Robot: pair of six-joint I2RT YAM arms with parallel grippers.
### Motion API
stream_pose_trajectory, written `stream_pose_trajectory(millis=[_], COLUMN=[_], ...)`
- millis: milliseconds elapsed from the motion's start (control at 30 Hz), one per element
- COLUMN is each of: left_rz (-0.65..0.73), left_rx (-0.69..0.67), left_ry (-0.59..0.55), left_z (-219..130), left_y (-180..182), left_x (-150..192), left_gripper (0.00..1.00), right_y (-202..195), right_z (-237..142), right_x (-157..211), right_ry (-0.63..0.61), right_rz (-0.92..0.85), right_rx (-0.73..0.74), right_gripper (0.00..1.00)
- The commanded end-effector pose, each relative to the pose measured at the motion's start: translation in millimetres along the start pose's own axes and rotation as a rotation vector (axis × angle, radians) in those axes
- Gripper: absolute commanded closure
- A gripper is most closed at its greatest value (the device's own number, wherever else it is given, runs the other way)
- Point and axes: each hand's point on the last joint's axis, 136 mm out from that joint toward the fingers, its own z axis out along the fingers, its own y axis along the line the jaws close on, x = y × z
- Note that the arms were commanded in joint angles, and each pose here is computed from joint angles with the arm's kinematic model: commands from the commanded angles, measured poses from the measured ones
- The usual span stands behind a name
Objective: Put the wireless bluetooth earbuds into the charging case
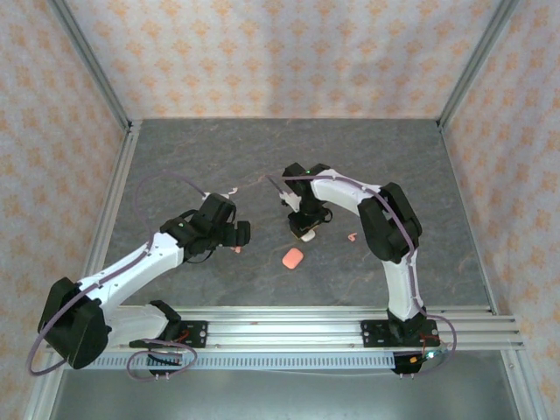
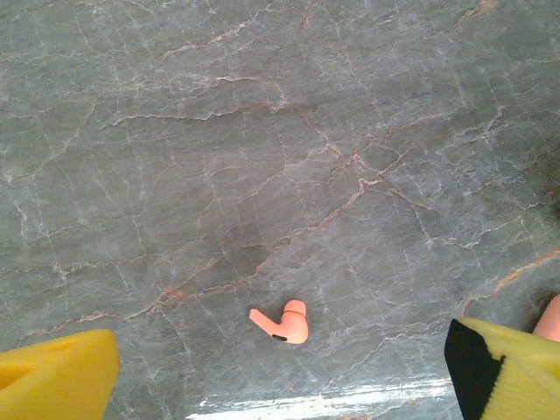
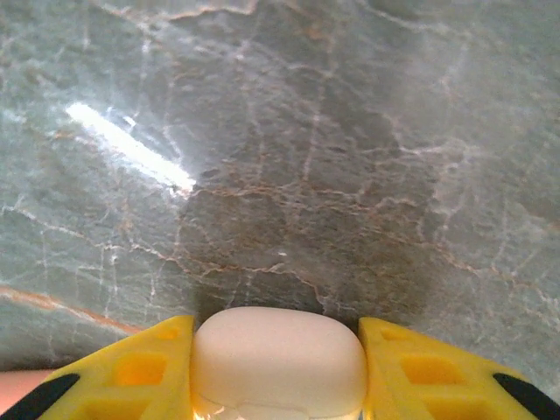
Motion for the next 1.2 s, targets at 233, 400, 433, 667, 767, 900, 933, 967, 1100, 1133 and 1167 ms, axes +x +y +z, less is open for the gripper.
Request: stream_pose_trajectory(millis=[233,400,433,667,767,900,933,967,1100,1133,1167], left_rz=[0.035,0.035,0.036,0.044,0.042,0.04,0.04,0.041,0.042,0.041,0.041], left_rx=[0.025,0.035,0.034,0.05,0.066,0.079,0.081,0.082,0.095,0.099,0.104], left_ry=[-0.005,-0.004,-0.006,-0.03,-0.032,-0.03,-0.031,-0.031,-0.026,-0.028,-0.029], left_z=[-6,-8,-8,-14,-13,-12,-12,-11,-11,-11,-11], left_y=[-3,-1,0,0,-4,-6,-7,-7,-9,-9,-10], left_x=[3,8,9,7,6,7,6,7,8,8,8], left_gripper=[0.04,0.04,0.04,0.04,0.04,0.04,0.04,0.04,0.04,0.04,0.04], right_y=[-15,-23,-24,-30,-33,-30,-30,-29,-22,-20,-19], right_z=[-11,-3,-3,-9,-8,-1,1,3,10,10,10], right_x=[-4,-2,-2,-3,1,7,8,8,5,4,1], right_ry=[-0.041,-0.024,-0.026,-0.046,-0.04,-0.031,-0.029,-0.025,-0.008,-0.008,-0.011], right_rz=[0.353,0.45,0.464,0.569,0.609,0.644,0.647,0.65,0.642,0.641,0.64], right_rx=[-0.018,0.011,0.016,0.038,0.054,0.057,0.058,0.056,0.045,0.041,0.037], right_gripper=[0.58,0.57,0.56,0.41,0.38,0.38,0.38,0.38,0.43,0.46,0.49])
